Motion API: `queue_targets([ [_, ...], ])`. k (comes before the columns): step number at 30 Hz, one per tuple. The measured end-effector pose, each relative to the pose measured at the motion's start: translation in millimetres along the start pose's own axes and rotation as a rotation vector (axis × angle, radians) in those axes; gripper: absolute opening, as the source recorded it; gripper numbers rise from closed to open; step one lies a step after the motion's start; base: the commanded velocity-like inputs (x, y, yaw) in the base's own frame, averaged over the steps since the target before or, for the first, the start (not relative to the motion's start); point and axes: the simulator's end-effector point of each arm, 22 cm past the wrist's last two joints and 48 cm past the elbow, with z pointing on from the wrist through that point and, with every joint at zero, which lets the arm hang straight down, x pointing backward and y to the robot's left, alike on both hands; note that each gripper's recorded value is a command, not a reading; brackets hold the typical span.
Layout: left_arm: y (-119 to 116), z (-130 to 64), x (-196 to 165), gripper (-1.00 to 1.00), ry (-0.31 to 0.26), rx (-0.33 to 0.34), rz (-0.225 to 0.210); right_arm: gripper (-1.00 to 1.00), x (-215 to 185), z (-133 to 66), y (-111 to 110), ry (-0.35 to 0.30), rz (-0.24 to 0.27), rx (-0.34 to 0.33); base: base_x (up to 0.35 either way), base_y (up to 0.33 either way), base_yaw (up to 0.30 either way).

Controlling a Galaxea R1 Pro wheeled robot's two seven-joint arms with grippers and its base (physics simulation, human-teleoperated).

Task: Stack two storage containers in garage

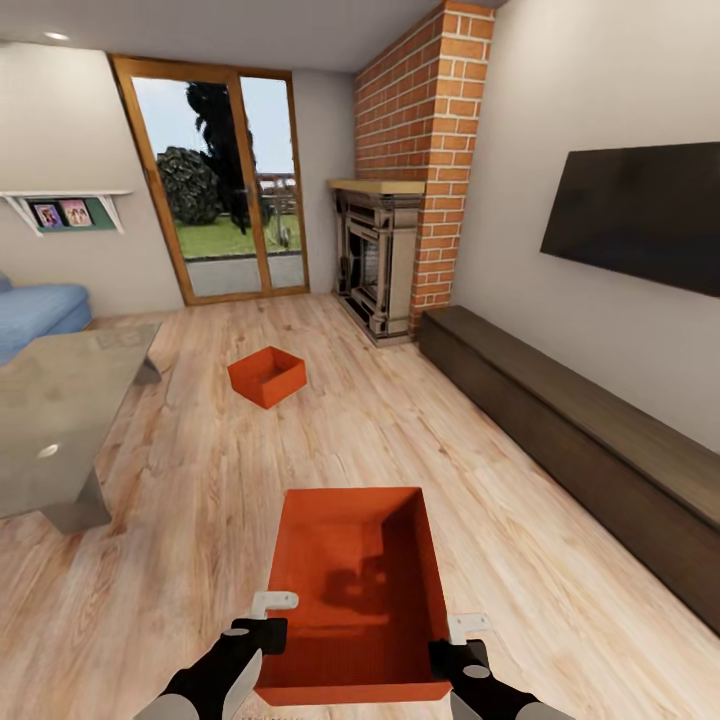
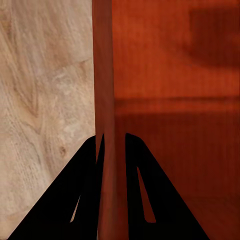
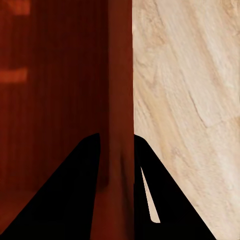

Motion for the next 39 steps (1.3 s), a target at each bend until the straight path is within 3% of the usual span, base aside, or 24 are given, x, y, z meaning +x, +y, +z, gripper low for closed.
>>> queue_targets([
  [39,0.7,0.1,0.2,-1.00,0.000,0.000,0.000,-1.00,0.0,-0.1,0.7,0.000,0.002,-0.001,0.000,0.000,0.299],
])
